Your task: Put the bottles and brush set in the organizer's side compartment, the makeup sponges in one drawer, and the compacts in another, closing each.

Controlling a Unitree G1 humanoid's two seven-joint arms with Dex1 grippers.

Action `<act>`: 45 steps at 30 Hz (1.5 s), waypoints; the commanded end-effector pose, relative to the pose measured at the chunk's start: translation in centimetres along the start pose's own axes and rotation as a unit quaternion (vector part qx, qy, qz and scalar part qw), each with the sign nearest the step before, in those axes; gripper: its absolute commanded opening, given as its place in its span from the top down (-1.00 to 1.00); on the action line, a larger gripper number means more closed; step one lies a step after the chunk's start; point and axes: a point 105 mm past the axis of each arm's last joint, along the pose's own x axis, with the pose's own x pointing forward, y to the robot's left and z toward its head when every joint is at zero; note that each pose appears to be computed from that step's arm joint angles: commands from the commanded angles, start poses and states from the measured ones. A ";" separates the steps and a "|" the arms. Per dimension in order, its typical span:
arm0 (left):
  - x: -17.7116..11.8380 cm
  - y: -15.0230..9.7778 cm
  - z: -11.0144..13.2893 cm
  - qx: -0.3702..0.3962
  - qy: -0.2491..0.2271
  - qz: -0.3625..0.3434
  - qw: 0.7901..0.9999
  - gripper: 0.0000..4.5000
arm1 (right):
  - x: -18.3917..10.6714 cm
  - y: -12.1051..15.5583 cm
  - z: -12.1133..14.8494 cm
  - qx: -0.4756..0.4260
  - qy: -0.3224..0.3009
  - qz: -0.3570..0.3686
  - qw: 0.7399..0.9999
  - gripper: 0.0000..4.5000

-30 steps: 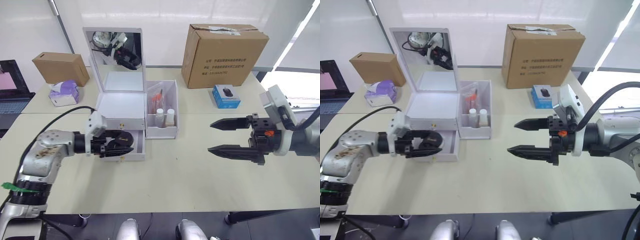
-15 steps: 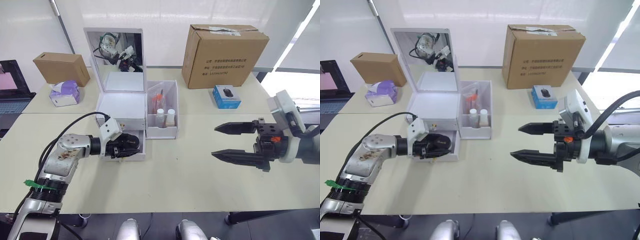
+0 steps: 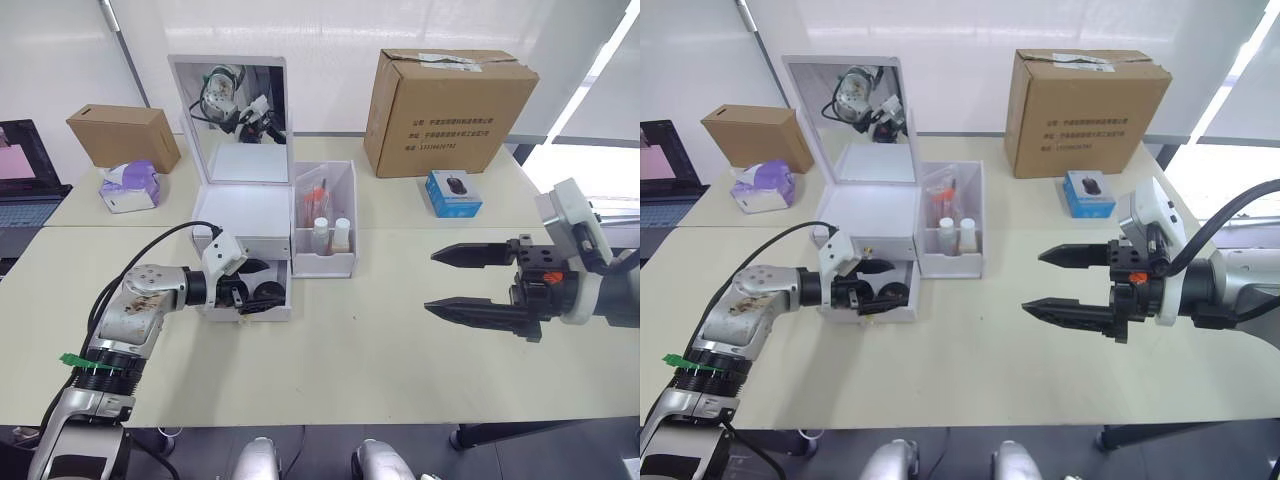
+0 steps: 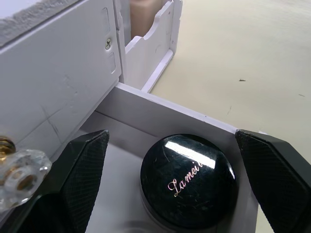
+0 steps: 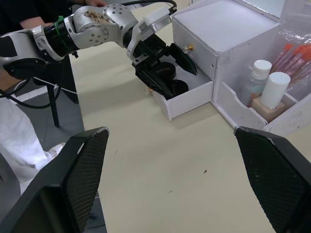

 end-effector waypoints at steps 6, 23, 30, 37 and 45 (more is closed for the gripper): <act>-5.3 -0.4 2.9 -0.018 -0.096 0.044 0.994 -0.99 | 0.2 0.0 1.2 -0.026 -0.013 0.009 1.000 -1.00; -8.8 -5.7 -5.7 -0.198 -0.062 0.127 0.970 0.59 | 1.2 -1.1 1.5 -0.037 -0.013 0.047 0.998 -1.00; -5.1 -3.7 -6.5 -0.183 -0.080 0.189 0.961 0.99 | 0.9 -0.9 1.5 -0.037 -0.008 0.036 0.999 -1.00; -2.8 -0.4 -4.4 -0.152 -0.131 0.268 0.942 0.99 | 0.5 -0.7 1.9 -0.041 -0.007 0.019 0.999 -1.00; -0.6 2.3 -3.4 -0.132 -0.145 0.290 0.937 0.99 | 0.5 -0.5 2.1 -0.042 -0.009 0.008 0.999 -1.00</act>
